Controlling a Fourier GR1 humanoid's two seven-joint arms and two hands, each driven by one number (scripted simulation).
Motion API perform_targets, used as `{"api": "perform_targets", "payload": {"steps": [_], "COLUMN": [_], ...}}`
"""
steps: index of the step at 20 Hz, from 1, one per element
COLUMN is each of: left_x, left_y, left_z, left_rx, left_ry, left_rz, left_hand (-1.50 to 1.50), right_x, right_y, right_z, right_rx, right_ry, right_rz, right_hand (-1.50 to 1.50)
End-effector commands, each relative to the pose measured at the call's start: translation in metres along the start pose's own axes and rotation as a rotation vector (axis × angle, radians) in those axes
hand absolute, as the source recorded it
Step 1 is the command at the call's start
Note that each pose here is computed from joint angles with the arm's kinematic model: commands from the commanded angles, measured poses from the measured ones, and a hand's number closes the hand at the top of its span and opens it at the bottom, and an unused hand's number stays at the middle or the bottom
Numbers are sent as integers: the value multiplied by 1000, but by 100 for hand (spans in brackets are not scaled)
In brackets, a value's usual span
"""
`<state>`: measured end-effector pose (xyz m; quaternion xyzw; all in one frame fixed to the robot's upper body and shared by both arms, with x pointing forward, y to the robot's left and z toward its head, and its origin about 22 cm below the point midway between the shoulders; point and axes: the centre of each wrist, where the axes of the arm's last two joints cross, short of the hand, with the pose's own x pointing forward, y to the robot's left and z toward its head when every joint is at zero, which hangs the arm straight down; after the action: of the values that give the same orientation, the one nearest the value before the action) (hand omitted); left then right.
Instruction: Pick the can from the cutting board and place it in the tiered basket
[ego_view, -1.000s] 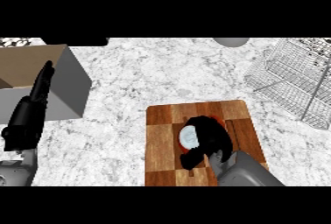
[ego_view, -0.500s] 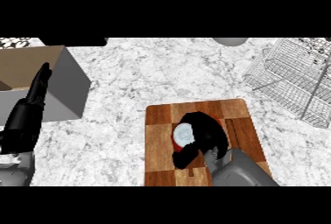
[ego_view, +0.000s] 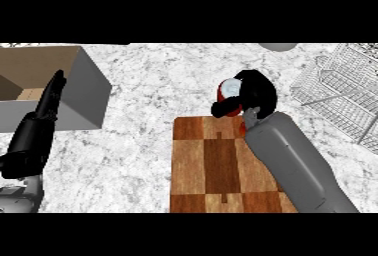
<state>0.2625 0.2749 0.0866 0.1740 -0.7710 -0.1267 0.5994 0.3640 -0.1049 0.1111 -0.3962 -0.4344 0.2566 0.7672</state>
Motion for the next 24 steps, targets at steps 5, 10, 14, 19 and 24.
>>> {"api": "perform_targets", "payload": {"steps": [5, 10, 14, 19, 24], "left_x": [-31, -30, -41, -36, -43], "left_y": [-6, 0, -5, 10, -1], "left_z": [10, 0, 12, 10, 2], "left_rx": [-19, -13, -26, -24, -1], "left_ry": [187, 210, 238, 234, 228], "left_rz": [0, 3, -5, -15, -12], "left_hand": [0, 0, 0, 0, 0], "right_x": [59, 90, 102, 101, 97], "right_y": [-74, -100, -119, -161, -172], "right_z": [-15, -6, -14, -27, -33], "right_rx": [-534, -713, -803, -772, -752], "right_ry": [34, 8, 97, 154, 80], "right_rz": [-195, -224, -107, -32, -144], "right_hand": [150, 150, 150, 150, 150]}}
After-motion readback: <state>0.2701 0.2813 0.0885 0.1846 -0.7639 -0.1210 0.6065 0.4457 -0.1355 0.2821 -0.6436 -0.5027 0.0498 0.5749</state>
